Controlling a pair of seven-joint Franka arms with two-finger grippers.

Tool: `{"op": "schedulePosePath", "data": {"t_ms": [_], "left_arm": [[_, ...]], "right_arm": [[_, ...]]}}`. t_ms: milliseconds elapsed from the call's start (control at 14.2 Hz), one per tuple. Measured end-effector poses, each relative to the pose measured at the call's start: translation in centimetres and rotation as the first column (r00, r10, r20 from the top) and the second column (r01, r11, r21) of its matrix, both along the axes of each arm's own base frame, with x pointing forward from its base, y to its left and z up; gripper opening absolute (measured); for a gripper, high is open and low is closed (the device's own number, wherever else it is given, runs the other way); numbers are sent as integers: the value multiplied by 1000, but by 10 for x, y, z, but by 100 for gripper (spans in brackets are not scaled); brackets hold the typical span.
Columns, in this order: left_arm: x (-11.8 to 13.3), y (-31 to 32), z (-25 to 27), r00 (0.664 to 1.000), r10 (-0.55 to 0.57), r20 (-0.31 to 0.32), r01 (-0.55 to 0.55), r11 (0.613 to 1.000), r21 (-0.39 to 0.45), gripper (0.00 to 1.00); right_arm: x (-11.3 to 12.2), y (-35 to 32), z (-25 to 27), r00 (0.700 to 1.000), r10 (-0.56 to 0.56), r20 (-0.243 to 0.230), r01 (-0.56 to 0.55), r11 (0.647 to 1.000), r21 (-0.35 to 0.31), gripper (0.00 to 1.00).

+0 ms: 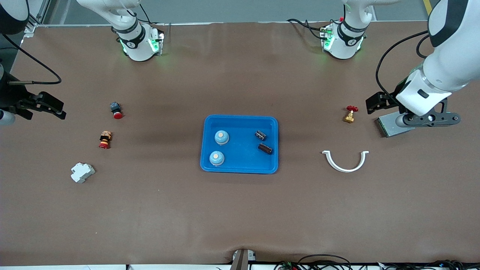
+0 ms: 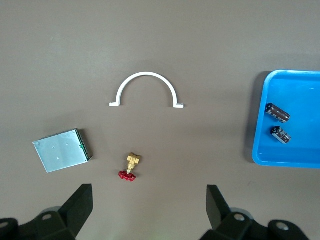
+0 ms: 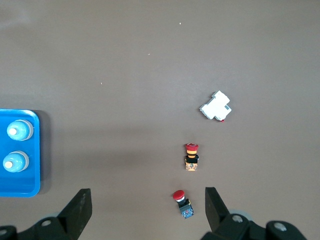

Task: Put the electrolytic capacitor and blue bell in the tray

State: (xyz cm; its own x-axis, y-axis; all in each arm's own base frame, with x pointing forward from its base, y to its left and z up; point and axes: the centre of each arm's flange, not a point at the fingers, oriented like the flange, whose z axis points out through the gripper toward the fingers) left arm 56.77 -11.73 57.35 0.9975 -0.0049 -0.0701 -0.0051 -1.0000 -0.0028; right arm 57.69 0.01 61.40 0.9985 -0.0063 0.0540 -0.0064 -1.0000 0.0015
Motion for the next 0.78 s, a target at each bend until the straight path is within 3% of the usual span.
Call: {"op": "schedulePosePath", "data": {"t_ms": [776], "left_arm": [[1,6,0,1000,10,0,-10,1000,1,100]], "right_arm": [[1,2,-7,1000,-4,-5,4,1000,16,100]]}}
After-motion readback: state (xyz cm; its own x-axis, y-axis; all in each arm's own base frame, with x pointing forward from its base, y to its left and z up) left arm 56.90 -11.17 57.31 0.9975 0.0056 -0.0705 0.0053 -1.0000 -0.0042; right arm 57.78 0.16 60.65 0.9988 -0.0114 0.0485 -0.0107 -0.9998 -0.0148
